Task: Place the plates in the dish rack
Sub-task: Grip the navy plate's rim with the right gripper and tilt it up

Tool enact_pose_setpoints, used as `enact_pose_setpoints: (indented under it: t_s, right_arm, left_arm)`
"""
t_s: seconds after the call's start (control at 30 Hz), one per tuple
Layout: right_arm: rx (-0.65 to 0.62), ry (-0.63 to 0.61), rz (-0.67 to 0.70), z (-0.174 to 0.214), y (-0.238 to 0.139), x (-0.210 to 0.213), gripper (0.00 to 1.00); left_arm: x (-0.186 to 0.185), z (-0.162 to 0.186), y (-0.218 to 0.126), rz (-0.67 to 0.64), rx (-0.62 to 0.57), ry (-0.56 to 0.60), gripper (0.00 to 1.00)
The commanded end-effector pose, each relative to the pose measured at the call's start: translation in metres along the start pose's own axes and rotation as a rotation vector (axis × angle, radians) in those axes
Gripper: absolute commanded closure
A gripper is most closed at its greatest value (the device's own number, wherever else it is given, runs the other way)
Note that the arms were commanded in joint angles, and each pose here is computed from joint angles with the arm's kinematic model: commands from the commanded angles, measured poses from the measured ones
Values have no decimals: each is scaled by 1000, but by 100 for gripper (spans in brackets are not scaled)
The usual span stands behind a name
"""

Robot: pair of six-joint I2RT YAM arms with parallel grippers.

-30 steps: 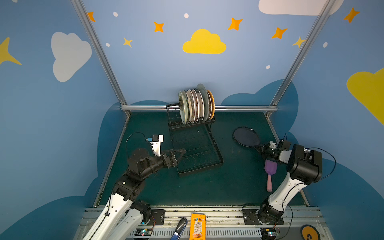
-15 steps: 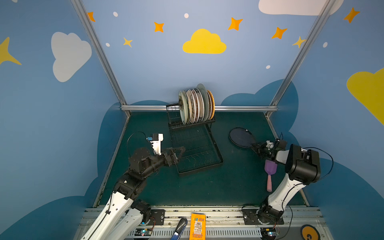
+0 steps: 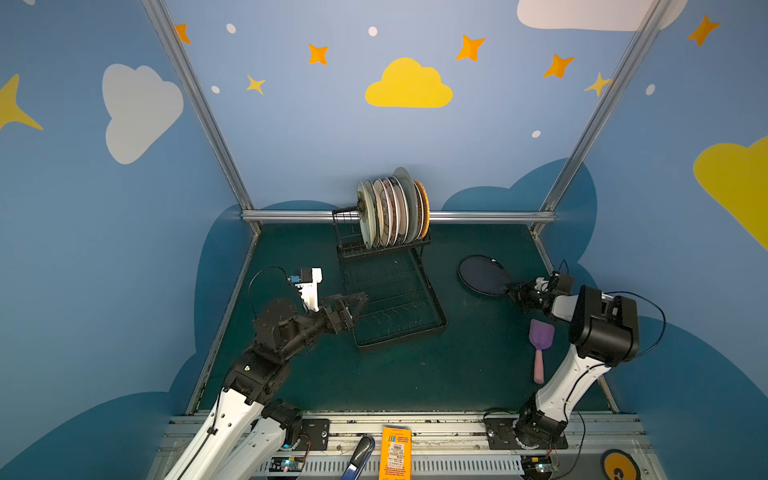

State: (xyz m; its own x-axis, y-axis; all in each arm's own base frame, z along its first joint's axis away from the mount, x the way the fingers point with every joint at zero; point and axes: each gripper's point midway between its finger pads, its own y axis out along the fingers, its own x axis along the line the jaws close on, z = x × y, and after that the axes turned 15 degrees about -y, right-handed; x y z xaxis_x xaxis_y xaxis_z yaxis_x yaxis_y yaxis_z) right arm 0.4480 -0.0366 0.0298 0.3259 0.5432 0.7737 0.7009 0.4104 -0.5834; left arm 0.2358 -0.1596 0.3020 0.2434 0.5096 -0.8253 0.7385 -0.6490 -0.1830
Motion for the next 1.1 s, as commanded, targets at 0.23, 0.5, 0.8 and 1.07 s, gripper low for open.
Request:
enact_pose_setpoints:
  t_s: [0.23,0.5,0.8,1.07]
  right_arm:
    - [89,15,65,15,16,-2,73]
    - [146,22,40,14,28,1,93]
    - [106,-70,-84,11,19,30,100]
    - [56,-174,-205,12,-18,71,100]
  left_arm:
    - [-13,-13,-9,11,-54,34,1]
    - [-19,-19,-21,7,-85,62,1]
    - [-18,-18,-25,-17,-75,95,1]
    - [-15,2,-6,-2,8,153,3]
